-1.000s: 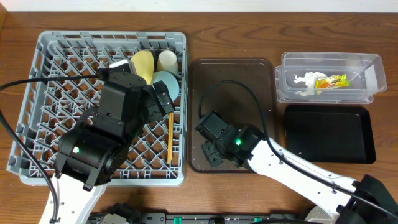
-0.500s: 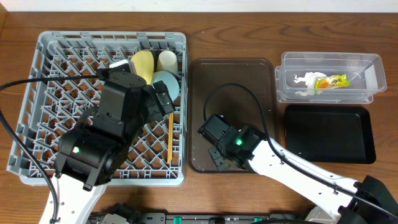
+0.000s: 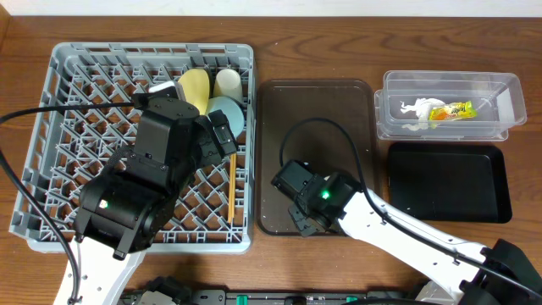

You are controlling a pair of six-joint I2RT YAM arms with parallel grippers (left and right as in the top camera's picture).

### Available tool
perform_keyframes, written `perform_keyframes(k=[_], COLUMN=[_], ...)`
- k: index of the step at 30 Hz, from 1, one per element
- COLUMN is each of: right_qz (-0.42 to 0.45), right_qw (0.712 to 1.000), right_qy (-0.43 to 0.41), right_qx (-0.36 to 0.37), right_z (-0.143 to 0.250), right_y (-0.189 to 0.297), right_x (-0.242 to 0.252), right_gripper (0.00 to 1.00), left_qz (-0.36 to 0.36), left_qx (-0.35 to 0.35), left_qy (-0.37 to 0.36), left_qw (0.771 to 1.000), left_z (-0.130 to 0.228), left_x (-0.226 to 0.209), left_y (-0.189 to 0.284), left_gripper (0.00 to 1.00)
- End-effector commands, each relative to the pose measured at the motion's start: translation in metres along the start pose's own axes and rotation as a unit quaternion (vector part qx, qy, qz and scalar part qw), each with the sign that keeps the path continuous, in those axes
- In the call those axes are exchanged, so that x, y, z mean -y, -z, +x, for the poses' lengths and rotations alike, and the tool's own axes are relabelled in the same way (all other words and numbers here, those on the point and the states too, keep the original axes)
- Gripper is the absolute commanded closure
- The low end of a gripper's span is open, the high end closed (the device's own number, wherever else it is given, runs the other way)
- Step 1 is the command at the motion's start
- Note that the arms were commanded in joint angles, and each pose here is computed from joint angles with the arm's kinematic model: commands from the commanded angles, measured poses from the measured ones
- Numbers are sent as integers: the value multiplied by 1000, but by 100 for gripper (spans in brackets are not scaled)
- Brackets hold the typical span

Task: Sort waste into correct bins and load items into the dishwasher rack
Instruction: 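Move the right gripper to the paper bowl rim and grasp it, then lift the paper bowl and carry it over the black tray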

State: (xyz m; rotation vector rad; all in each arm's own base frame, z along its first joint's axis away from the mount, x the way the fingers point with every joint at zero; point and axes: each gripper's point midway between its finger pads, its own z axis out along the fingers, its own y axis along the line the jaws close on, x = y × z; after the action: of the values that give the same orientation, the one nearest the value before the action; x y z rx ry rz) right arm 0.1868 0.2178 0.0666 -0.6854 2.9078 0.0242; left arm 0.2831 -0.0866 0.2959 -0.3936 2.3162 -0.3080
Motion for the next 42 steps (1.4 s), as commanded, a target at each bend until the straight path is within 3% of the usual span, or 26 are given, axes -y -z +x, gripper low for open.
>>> perform_keyframes(k=[1,11,23,29,34,42], right_qz=[12,11,12,14,14,14], right_qw=[1000,1000,1000,1000,1000,1000], right_qy=[1,-19,-19,-19,-18,-19], right_qx=[-1,0,1,-4,-4,-4], right_z=[10,22,21,24,24,24], right_y=[-6,-30,-30,-30,-30,-30], right_x=[3,6,7,8,8,8], right_gripper=[72,71,82,83,95,99], left_qz=[-3,-3,-3,-3,-3,-3], left_qx=[9,9,9,9,9,9], left_qy=[-6,-6,-6,-6,-6,-6], left_qw=[1000,1000,1000,1000,1000,1000], left_z=[-5,-5,-5,-5,-5,-5], left_x=[-1,-1,-1,-1,-1,-1], left_y=[3,3,3,3,3,3], left_gripper=[0,0,0,0,0,0])
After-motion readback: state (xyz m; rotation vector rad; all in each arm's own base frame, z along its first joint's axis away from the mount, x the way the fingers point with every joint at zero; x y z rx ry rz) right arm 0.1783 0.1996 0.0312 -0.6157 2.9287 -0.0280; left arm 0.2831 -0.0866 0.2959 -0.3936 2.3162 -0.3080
